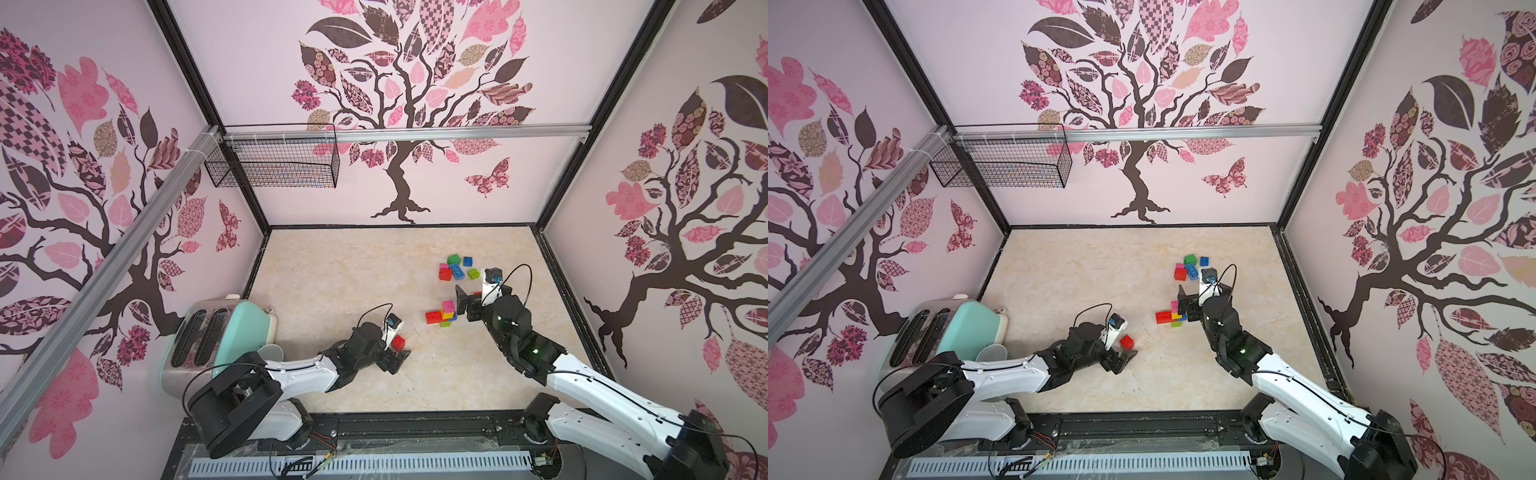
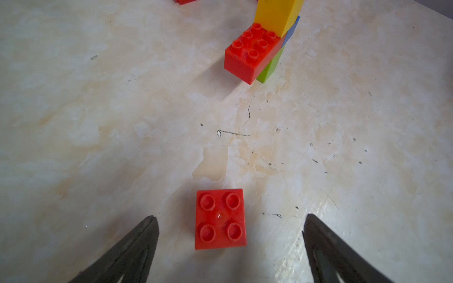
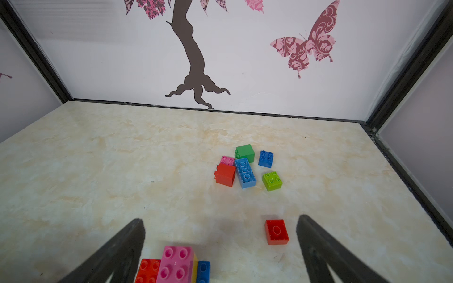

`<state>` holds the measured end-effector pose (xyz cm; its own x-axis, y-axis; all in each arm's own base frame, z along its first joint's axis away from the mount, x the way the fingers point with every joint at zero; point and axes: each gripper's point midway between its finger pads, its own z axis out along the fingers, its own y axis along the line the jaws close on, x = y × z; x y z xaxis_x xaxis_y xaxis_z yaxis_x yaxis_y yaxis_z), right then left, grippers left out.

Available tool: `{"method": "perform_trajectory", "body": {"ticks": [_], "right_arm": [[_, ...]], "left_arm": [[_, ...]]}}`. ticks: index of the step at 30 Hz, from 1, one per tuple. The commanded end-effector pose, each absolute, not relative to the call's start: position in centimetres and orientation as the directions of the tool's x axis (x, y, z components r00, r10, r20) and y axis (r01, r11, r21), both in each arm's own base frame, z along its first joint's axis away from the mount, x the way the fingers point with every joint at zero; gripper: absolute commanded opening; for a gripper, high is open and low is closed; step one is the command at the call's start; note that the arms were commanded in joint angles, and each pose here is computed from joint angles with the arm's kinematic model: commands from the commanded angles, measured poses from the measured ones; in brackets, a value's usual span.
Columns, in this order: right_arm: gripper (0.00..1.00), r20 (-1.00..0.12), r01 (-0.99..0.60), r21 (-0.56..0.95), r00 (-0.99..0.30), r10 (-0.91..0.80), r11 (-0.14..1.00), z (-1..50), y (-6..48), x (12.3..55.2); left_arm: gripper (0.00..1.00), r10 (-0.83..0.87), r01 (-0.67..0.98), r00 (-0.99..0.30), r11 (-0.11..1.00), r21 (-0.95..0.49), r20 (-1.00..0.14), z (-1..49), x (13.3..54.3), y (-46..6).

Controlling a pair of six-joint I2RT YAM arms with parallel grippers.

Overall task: Assemble the number 4 with lego
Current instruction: Place the lego brick at the center of the board.

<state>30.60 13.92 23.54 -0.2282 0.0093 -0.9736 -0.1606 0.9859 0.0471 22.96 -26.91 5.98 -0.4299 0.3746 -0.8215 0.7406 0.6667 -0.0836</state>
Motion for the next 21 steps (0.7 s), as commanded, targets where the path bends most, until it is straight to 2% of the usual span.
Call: {"method": "perform_trajectory", "body": {"ticks": [1,9,13,21], "right_arm": [[0.99,-0.982,-0.142,0.087,-0.177,0.061,0.986,25.9,13.8,31.1],[0.99,-0.982,-0.148,0.083,-0.18,0.056,0.985,25.7,13.9,31.0],[0.99,-0.982,-0.151,0.084,-0.183,0.055,0.985,25.5,14.0,31.1],[0.99,-0.982,-0.156,0.081,-0.184,0.052,0.984,25.5,14.2,31.2]], "left_arm": [[0.92,0.316,0.742,-0.332,0.669,-0.04,-0.889,6.8,23.9,-27.4],[0.84,0.245,0.715,-0.301,0.697,-0.049,-0.921,6.6,24.6,-26.1],[0.76,0.246,0.73,-0.327,0.679,-0.079,-0.912,5.4,24.0,-26.0],[0.74,0.242,0.749,-0.336,0.655,-0.102,-0.91,4.9,23.8,-26.5]]}}
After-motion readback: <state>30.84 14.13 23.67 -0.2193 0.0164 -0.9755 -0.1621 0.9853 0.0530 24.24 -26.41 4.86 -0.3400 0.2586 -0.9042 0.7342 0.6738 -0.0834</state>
